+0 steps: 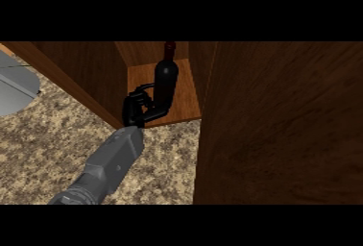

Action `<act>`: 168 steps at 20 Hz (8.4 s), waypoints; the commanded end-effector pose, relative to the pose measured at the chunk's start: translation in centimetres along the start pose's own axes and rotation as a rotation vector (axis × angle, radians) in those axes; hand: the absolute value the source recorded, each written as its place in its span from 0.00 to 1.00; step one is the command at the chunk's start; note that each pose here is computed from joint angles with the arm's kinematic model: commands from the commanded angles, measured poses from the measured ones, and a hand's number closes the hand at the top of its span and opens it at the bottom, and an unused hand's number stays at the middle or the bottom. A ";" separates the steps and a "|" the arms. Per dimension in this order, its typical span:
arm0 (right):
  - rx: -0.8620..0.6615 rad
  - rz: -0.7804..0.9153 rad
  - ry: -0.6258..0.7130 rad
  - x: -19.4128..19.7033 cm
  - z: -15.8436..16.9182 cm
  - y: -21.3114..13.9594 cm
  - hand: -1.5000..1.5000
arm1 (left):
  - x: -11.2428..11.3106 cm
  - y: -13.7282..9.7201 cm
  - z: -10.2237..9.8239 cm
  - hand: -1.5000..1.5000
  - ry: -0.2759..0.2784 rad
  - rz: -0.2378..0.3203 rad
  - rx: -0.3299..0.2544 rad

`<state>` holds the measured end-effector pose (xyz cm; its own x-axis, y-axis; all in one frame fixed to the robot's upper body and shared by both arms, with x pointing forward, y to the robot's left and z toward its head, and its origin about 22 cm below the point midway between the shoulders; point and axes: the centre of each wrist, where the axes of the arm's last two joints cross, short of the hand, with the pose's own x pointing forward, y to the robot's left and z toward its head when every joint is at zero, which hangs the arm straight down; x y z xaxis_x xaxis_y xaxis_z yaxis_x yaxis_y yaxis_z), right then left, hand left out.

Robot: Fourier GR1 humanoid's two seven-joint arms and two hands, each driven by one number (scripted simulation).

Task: Pick up the wine, place it into the cabinet and close the cabinet

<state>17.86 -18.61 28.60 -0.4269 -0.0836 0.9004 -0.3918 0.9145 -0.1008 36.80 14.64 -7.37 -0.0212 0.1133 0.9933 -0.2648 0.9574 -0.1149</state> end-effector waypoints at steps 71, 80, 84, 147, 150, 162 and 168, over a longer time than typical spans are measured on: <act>0.007 0.015 -0.037 -0.5 0.5 -1.6 0.00 | 8.4 0.7 -6.6 0.00 -0.087 -0.509 0.187; 0.013 0.013 -0.028 -0.8 0.9 -1.5 0.00 | 8.5 2.1 -7.0 0.00 -0.140 -0.529 0.155; 0.002 0.006 -0.032 -0.5 0.8 -1.4 0.00 | 8.2 1.5 -6.7 0.00 -0.158 -0.518 0.033; -0.045 -0.001 0.063 0.8 1.2 0.9 0.00 | 14.6 0.3 22.5 1.00 -0.201 0.320 -0.612; 0.127 0.083 0.053 0.5 1.7 0.8 1.00 | 14.6 2.4 22.9 1.00 -0.215 0.334 -0.620; 0.371 -0.097 0.132 0.1 1.0 6.6 1.00 | 18.0 12.0 21.6 1.00 -0.257 0.339 -0.628; 0.443 -0.021 0.128 -0.7 -1.9 11.5 1.00 | 18.5 17.6 19.2 1.00 -0.305 0.308 -0.561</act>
<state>15.65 -10.02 27.71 -0.3198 -0.0640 0.9453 -0.6991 0.6894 -0.1898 13.02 25.08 9.05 -0.2691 0.4183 0.8675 0.3546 0.8805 -0.3146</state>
